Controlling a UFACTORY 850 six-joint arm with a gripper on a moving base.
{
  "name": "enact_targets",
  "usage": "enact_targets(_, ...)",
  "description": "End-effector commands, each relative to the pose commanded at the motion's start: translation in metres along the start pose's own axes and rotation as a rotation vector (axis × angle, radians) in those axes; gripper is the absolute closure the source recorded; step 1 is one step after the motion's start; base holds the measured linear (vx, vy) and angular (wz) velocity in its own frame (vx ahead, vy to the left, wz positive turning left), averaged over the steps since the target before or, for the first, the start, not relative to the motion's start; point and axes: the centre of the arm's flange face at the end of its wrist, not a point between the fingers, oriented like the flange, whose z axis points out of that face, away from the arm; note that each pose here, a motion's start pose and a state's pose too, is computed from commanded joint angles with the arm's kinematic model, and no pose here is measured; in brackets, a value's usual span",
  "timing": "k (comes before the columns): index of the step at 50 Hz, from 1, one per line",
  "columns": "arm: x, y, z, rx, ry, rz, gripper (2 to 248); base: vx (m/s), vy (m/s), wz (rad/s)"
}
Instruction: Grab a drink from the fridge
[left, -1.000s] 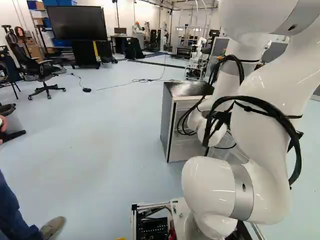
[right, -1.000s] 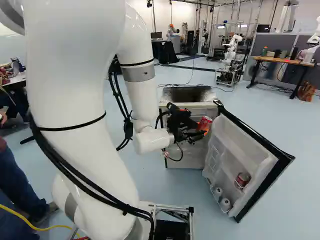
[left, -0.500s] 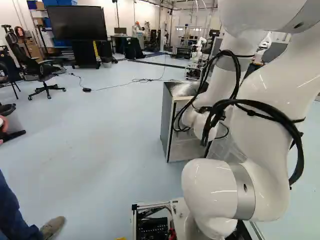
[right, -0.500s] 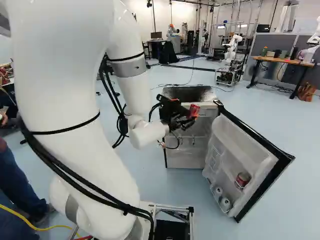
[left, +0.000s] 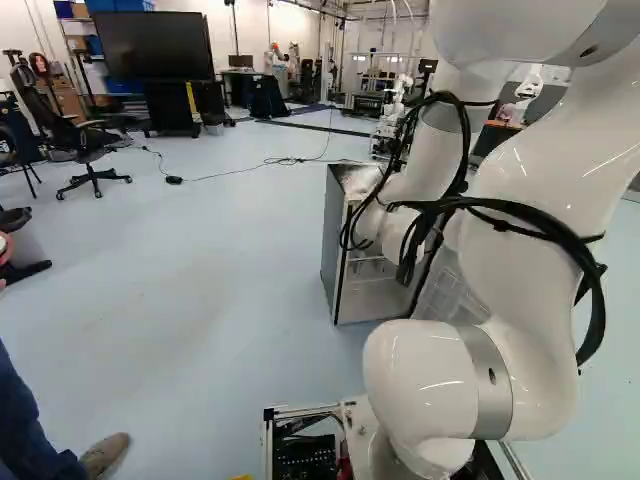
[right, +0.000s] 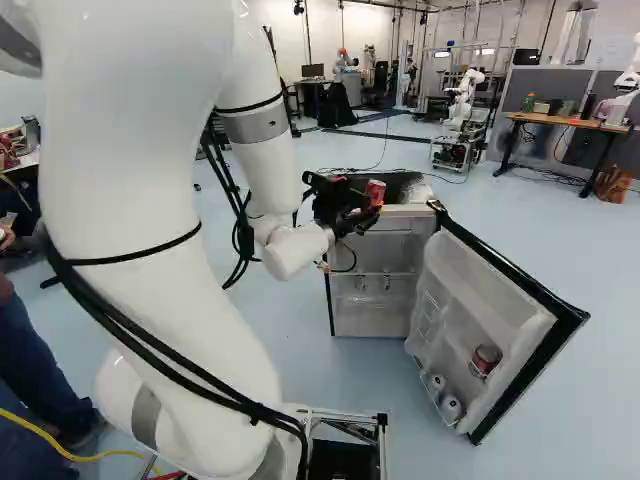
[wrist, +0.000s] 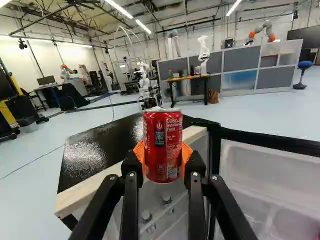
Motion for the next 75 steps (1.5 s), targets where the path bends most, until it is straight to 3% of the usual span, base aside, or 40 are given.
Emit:
enact_targets(18,-0.005,-0.024,0.029,0.075,0.027,-0.01,158,0.0,0.0,0.0)
enact_targets(36,-0.024,-0.046,0.059,0.14,0.043,-0.024,158,0.0,0.0,0.0)
enact_targets(62,-0.053,-0.073,0.104,0.226,0.123,-0.031,158,0.0,0.0,0.0)
enact_targets(75,-0.069,-0.078,0.117,0.238,0.124,-0.034,158,0.0,0.0,0.0)
